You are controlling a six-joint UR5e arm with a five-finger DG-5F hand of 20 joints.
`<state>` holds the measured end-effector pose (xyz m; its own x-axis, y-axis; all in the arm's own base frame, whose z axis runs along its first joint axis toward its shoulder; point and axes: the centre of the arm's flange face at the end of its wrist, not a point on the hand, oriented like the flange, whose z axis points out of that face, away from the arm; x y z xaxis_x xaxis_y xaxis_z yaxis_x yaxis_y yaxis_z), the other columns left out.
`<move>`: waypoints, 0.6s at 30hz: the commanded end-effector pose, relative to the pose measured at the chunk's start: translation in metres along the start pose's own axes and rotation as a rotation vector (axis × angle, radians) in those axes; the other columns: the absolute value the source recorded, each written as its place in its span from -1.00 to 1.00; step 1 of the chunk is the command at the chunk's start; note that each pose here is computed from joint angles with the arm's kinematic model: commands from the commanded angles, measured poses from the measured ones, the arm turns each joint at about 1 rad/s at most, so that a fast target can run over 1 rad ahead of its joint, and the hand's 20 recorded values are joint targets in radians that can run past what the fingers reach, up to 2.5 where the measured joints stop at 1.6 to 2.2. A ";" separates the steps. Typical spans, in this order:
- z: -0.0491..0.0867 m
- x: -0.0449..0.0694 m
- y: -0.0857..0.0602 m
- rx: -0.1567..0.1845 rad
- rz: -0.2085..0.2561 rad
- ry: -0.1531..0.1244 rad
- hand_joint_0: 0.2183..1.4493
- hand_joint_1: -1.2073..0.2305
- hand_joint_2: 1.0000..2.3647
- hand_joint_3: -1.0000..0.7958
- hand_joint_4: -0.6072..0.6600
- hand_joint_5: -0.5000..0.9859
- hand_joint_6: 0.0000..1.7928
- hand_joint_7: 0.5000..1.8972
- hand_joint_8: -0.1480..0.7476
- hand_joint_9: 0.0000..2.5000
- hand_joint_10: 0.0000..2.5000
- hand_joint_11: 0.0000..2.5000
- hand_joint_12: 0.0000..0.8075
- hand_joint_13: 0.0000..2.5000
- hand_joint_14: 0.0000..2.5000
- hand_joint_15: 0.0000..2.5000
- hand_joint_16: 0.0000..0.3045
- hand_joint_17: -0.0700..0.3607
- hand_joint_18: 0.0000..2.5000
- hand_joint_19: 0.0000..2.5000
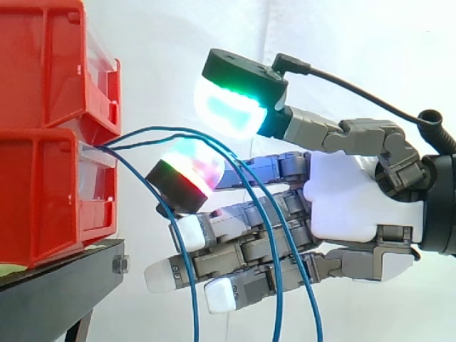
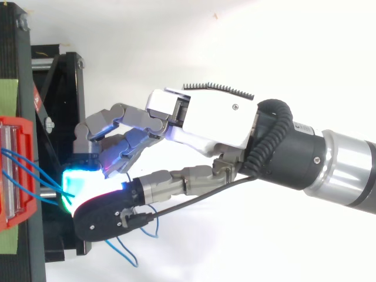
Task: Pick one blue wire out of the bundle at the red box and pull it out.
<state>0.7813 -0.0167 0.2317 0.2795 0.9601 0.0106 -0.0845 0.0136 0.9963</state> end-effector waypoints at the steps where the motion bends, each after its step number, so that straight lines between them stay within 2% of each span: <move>1: 0.000 0.000 0.000 0.000 -0.002 0.000 -0.56 -0.15 -0.99 -0.33 0.34 -0.54 -0.03 -0.16 0.25 -0.33 -0.99 -0.54 0.22 -0.51 -0.99 -0.78 -0.56 0.02 -0.39 -0.64; 10: 0.000 0.000 0.000 0.000 0.000 0.000 -0.45 -0.32 -0.98 -0.18 0.34 -0.53 -0.02 -0.10 0.22 -0.33 -0.99 -0.53 0.15 -0.51 -0.99 -0.79 -0.59 -0.03 -0.41 -0.63; 18: 0.000 0.000 0.000 0.000 0.000 0.000 -0.43 -0.40 -0.97 -0.08 0.28 -0.53 0.00 -0.06 0.21 -0.33 -0.99 -0.52 0.16 -0.50 -0.99 -0.79 -0.60 -0.04 -0.40 -0.65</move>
<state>0.7813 -0.0167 0.2316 0.2795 0.9601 0.0105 -0.0843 0.0136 0.9963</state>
